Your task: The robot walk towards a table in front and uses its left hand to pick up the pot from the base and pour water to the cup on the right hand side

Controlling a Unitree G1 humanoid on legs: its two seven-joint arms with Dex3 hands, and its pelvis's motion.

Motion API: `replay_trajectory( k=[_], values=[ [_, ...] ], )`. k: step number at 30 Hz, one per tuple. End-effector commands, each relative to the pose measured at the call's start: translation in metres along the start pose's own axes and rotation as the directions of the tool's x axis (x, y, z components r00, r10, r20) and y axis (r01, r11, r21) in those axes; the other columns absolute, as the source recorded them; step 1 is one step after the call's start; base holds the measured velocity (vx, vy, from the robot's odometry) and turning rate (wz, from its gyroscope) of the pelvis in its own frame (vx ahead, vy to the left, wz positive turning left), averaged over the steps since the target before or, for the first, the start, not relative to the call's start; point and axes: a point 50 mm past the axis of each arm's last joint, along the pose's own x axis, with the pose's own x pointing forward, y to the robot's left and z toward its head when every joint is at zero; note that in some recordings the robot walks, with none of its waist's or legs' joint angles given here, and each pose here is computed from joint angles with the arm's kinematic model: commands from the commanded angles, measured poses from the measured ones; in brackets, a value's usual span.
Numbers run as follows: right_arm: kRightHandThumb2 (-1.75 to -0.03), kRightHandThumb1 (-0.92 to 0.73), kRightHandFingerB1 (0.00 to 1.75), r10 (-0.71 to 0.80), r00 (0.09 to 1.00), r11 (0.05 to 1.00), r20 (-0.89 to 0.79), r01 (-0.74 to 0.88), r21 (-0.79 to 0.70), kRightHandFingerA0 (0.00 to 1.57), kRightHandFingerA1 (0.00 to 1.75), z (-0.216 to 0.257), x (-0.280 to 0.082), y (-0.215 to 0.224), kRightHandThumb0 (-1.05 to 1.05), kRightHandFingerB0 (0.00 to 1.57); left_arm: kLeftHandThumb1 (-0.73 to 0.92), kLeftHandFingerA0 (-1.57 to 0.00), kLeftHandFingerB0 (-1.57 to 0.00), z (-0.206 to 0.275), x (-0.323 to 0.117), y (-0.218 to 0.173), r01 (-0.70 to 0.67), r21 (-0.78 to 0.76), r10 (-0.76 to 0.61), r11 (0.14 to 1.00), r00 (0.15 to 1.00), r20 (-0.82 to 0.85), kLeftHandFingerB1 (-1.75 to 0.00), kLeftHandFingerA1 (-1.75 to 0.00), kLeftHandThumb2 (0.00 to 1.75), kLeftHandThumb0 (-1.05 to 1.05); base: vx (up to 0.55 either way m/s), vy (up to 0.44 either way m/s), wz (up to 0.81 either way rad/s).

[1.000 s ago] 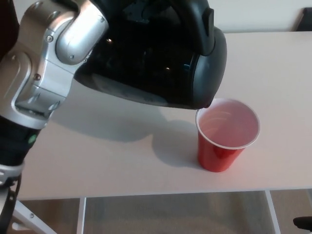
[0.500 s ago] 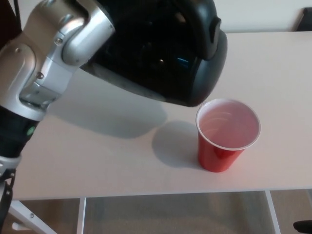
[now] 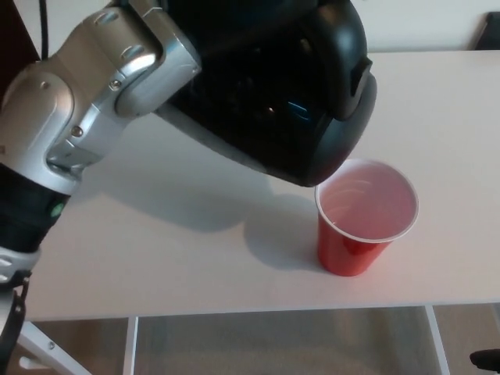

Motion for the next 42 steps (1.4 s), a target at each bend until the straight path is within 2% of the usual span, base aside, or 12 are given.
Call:
replay_trajectory(
  k=[1, 6, 13, 14, 18, 19, 21, 24, 32, 35, 36, 42],
  values=[
    [-0.61, -0.72, 0.45, -0.001, 1.000, 1.000, -0.001, 0.001, -0.022, 0.72, 0.56, -0.001, -0.003, -0.005, -0.42, 0.46, 0.56, -1.09, -0.87, -0.003, 0.004, 0.021, -0.089, 0.050, 0.088, 0.995, 0.996, 0.013, -0.53, -1.54, 0.57, -0.33, 0.00, 0.000, 0.00],
    [-0.61, -0.72, 0.44, -0.002, 1.000, 1.000, -0.005, 0.001, -0.022, 0.72, 0.57, -0.001, -0.003, -0.005, -0.40, 0.46, 0.60, -1.04, -0.91, -0.010, -0.001, 0.024, -0.092, 0.060, 0.094, 0.994, 0.995, -0.027, -0.56, -1.54, 0.58, -0.27, 0.00, 0.000, 0.00],
    [-0.61, -0.72, 0.45, -0.001, 1.000, 1.000, -0.006, 0.001, -0.018, 0.71, 0.55, -0.003, -0.003, -0.004, -0.40, 0.47, 0.60, -1.02, -0.87, -0.039, -0.022, 0.029, -0.086, 0.011, 0.087, 0.996, 0.966, -0.244, -0.57, -1.58, 0.63, -0.21, 0.00, 0.000, 0.00],
    [-0.61, -0.73, 0.44, 0.007, 1.000, 1.000, -0.007, -0.007, -0.020, 0.70, 0.54, -0.003, -0.004, -0.004, -0.40, 0.45, 0.73, -0.89, -0.69, -0.051, -0.034, 0.029, -0.117, -0.081, 0.082, 0.990, 0.933, -0.350, -1.26, -1.68, 0.64, -0.08, 0.00, 0.000, 0.00],
    [-0.62, -0.74, 0.46, 0.008, 1.000, 1.000, -0.005, -0.008, -0.028, 0.69, 0.55, -0.004, -0.005, -0.004, -0.39, 0.47, 0.83, -0.79, -0.65, -0.063, -0.049, 0.027, -0.138, -0.160, 0.053, 0.978, 0.893, -0.448, -1.51, -1.74, 0.66, -0.09, 0.00, 0.000, 0.00],
    [-0.61, -0.72, 0.45, 0.008, 1.000, 1.000, -0.008, -0.008, -0.030, 0.71, 0.54, -0.005, -0.005, -0.003, -0.39, 0.46, 0.81, -0.75, -0.68, -0.076, -0.066, 0.021, -0.167, -0.221, 0.022, 0.961, 0.841, -0.540, -1.33, -1.69, 0.62, -0.10, 0.00, 0.000, 0.00],
    [-0.61, -0.73, 0.44, 0.005, 1.000, 1.000, -0.015, -0.006, -0.026, 0.70, 0.54, -0.006, -0.005, -0.003, -0.38, 0.46, 0.79, -0.76, -0.70, -0.085, -0.081, 0.016, -0.191, -0.243, 0.005, 0.951, 0.796, -0.606, -1.26, -1.62, 0.63, -0.11, 0.00, 0.000, 0.00],
    [-0.61, -0.73, 0.45, 0.011, 1.000, 1.000, -0.014, -0.011, -0.020, 0.70, 0.56, -0.004, -0.004, -0.002, -0.38, 0.45, 0.77, -0.85, -0.72, -0.095, -0.100, 0.009, -0.242, -0.306, -0.040, 0.921, 0.721, -0.692, -1.27, -1.58, 0.68, -0.11, 0.00, 0.000, 0.00],
    [-0.61, -0.73, 0.45, 0.003, 1.000, 1.000, -0.009, -0.003, -0.001, 0.68, 0.55, -0.005, -0.004, -0.002, -0.37, 0.44, 0.74, -0.97, -0.75, -0.094, -0.116, -0.001, -0.293, -0.386, -0.091, 0.875, 0.684, -0.724, -1.15, -1.52, 0.68, -0.15, 0.00, 0.000, 0.00],
    [-0.61, -0.73, 0.45, 0.006, 1.000, 1.000, -0.024, -0.007, -0.008, 0.71, 0.55, -0.009, -0.004, 0.001, -0.38, 0.46, 0.81, -1.03, -0.71, -0.083, -0.129, -0.018, -0.368, -0.492, -0.159, 0.789, 0.651, -0.742, -1.19, -1.44, 0.63, -0.16, 0.00, 0.000, 0.00],
    [-0.61, -0.72, 0.45, 0.005, 1.000, 1.000, -0.025, -0.005, -0.009, 0.73, 0.56, -0.009, -0.004, 0.001, -0.38, 0.47, 0.80, -1.05, -0.77, -0.081, -0.133, -0.022, -0.393, -0.518, -0.184, 0.760, 0.634, -0.751, -1.07, -1.41, 0.65, -0.16, 0.00, 0.000, 0.00],
    [-0.61, -0.73, 0.46, 0.005, 1.000, 1.000, -0.013, -0.005, 0.000, 0.71, 0.56, -0.007, -0.005, 0.002, -0.39, 0.47, 0.78, -1.06, -0.80, -0.069, -0.145, -0.043, -0.475, -0.584, -0.264, 0.659, 0.581, -0.770, -1.03, -1.34, 0.71, -0.15, 0.00, 0.000, 0.00]
  ],
)
